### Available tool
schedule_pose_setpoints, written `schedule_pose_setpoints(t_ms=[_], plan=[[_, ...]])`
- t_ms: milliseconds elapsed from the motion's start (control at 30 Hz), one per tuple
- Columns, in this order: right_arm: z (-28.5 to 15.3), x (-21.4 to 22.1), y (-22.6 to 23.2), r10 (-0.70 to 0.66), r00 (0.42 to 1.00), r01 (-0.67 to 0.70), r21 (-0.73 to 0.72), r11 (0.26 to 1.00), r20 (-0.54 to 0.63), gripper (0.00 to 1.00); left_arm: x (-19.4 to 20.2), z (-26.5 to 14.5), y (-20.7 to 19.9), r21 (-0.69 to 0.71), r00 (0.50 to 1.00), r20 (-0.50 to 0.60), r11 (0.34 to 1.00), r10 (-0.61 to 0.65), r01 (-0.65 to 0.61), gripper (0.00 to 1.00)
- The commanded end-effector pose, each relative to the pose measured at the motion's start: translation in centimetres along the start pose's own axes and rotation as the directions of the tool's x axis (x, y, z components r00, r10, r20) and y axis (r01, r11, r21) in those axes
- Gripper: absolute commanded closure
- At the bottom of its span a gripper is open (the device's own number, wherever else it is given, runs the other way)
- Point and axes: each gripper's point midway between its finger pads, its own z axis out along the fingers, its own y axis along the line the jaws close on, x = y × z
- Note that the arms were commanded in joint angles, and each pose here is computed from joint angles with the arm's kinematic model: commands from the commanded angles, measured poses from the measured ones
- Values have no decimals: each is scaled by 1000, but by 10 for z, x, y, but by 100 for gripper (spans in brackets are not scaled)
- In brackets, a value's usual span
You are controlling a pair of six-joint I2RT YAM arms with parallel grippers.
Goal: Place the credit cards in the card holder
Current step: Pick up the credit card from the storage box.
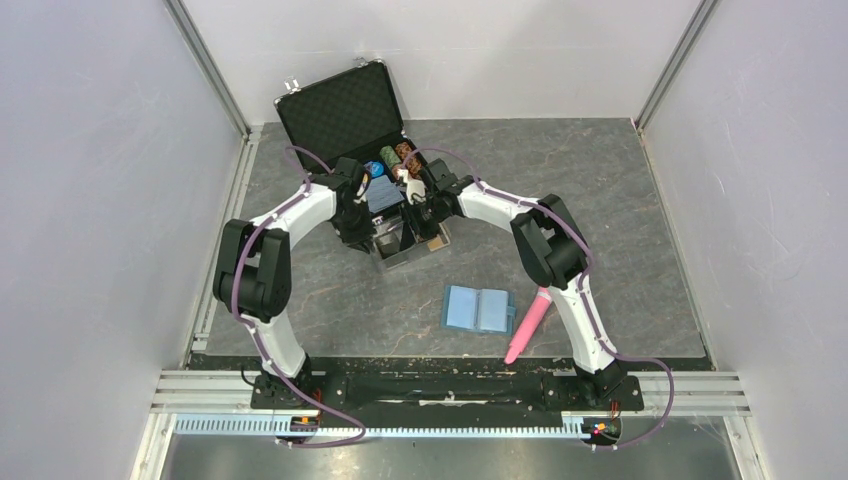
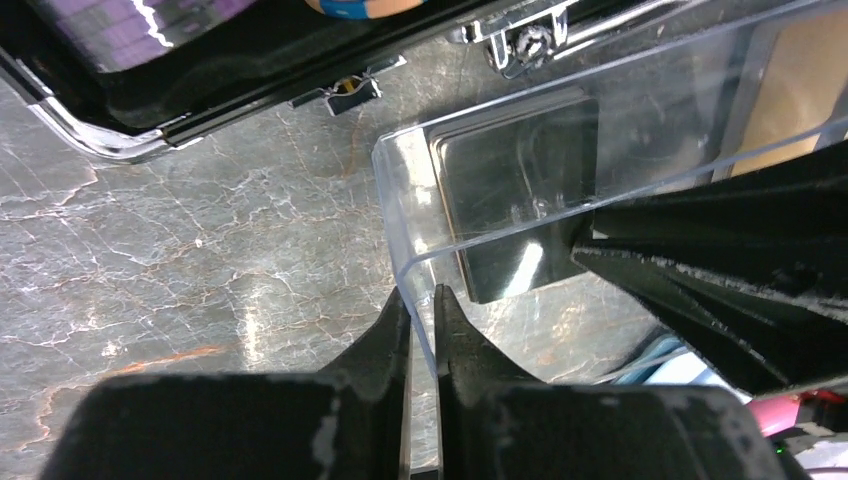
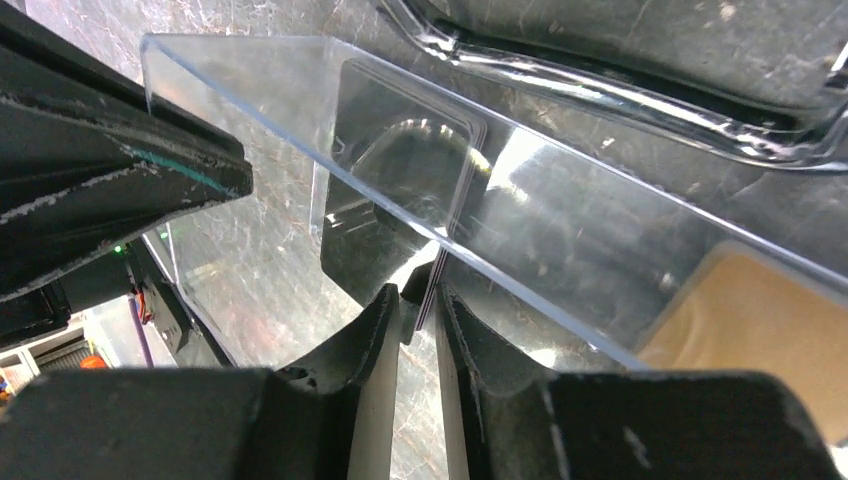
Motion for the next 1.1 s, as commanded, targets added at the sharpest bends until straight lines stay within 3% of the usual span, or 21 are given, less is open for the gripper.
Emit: schedule_pose_setpoints(t_ms=[0, 300, 567, 733, 1067], plan=[[15, 57, -31, 59, 983, -38, 125, 991, -172, 77, 2, 2, -15, 59, 1000, 1, 998, 6, -6, 95], [27, 66, 1, 68, 979, -71, -6, 997, -191, 80, 17, 4, -47, 128, 1000, -14, 992, 8, -6, 98], [27, 64, 27, 106, 982, -128, -138, 982, -158, 94, 26, 2, -57, 151, 1000, -12, 989, -5, 7, 98], [17, 61, 31, 96, 986, -112, -121, 986, -135, 100, 33, 2, -52, 136, 1000, -13, 991, -8, 10, 98], [-8, 47, 37, 25, 996, -29, -40, 999, -87, 100, 45, 5, -42, 100, 1000, -24, 995, -19, 22, 98]])
